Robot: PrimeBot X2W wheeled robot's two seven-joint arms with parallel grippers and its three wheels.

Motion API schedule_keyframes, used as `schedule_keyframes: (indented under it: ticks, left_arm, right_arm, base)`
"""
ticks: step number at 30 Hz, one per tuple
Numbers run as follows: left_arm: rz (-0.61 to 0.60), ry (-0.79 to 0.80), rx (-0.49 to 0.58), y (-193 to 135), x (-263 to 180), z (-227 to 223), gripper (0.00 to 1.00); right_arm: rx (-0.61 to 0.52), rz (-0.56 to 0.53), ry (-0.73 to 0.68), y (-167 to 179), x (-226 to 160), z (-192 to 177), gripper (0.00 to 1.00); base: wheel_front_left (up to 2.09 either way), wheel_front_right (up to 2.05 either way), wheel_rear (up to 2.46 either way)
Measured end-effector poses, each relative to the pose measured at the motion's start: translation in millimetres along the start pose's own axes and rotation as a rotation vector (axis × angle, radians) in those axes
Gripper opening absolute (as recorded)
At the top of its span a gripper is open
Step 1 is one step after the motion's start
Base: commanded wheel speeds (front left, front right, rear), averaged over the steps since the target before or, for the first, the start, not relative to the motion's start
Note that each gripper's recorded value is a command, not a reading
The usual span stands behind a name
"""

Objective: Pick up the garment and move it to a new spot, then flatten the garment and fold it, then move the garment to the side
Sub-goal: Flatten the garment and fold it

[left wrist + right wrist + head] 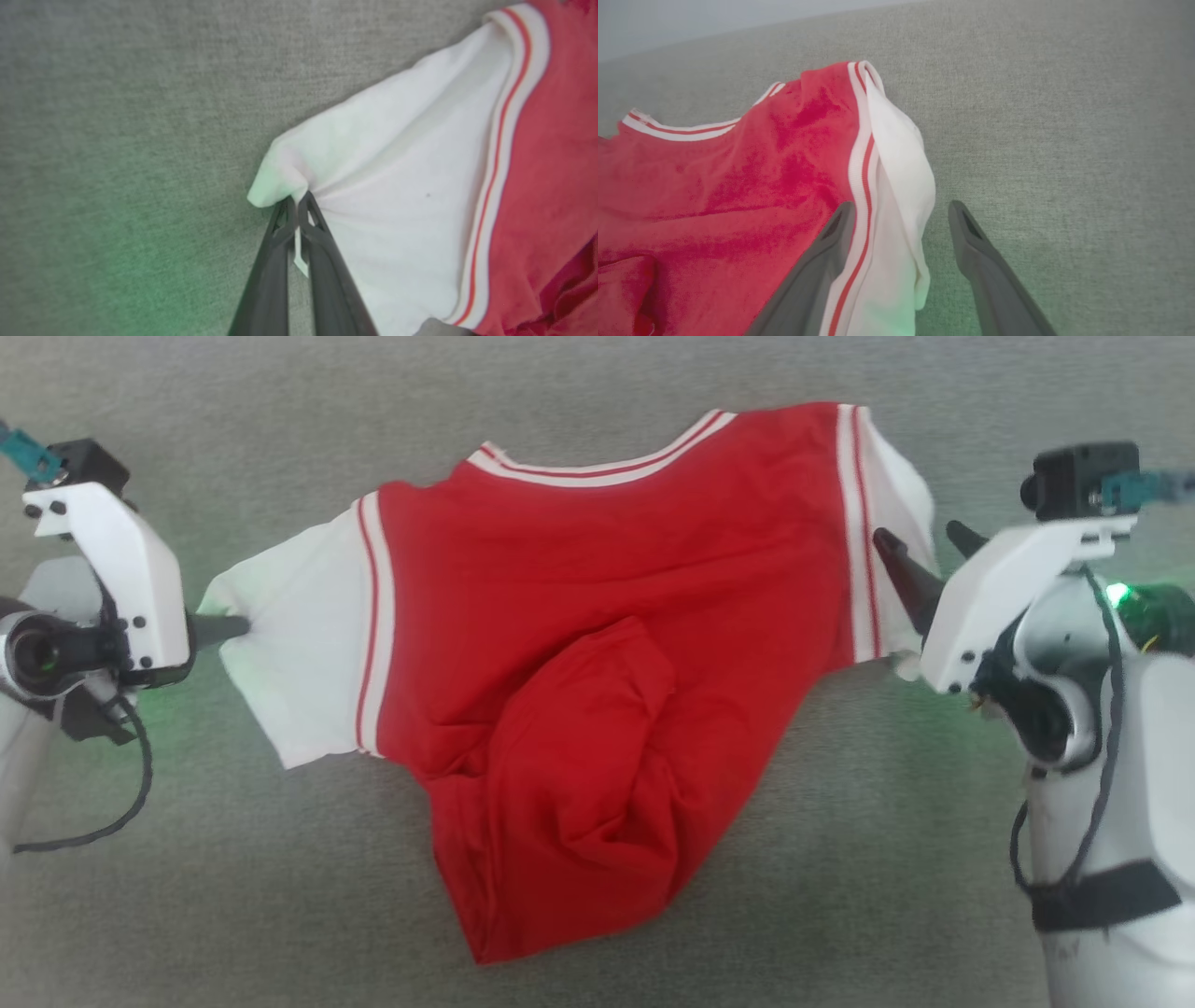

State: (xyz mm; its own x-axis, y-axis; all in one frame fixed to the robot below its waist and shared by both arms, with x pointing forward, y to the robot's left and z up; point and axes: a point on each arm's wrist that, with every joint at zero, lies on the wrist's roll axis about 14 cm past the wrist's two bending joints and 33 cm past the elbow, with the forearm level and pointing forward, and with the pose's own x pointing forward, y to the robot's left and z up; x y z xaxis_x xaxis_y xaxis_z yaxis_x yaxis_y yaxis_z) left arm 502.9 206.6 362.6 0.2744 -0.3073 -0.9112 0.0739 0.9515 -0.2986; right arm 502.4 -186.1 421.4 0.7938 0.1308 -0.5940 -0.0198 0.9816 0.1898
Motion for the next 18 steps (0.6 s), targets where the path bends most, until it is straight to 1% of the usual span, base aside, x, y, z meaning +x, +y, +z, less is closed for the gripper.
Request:
schedule_keyframes:
  ticks: [6,10,14,15,16,17,18]
  left_arm:
    - [-0.018,-0.029,-0.018,4.3,-1.3,1.1,0.0]
    - [-0.029,-0.046,-0.034,6.6,-1.8,1.8,0.0]
    - [-0.03,-0.06,-0.038,9.1,-2.3,2.1,0.0]
    - [-0.029,-0.064,-0.041,9.7,-2.7,2.4,0.0]
    - [-0.029,-0.066,-0.044,10.2,-2.9,2.3,0.0]
    - [-0.027,-0.068,-0.046,11.3,-3.6,2.1,0.0]
    - [-0.027,-0.073,-0.048,11.8,-3.9,2.6,0.0]
  right_arm:
    - [-0.015,-0.015,0.192,0.9,20.6,-20.3,1.0]
    - [-0.007,-0.011,0.244,3.6,30.4,-21.6,1.0]
    - [0.034,-0.004,0.287,3.1,37.7,-25.1,1.0]
    - [0.054,0.001,0.296,2.9,39.1,-25.6,0.82]
    - [0.075,0.01,0.308,3.6,40.4,-26.9,0.34]
    - [0.079,0.006,0.317,2.2,41.5,-27.4,0.0]
    - [0.072,-0.008,0.325,-0.3,42.0,-28.3,0.0]
  base:
    - [0.0,0.0,0.0]
    - [0.0,0.0,0.0]
    - [0.0,0.0,0.0]
    - [0.0,0.0,0.0]
    - [0.0,0.0,0.0]
    - [0.0,0.0,0.0]
    - [0.0,0.0,0.0]
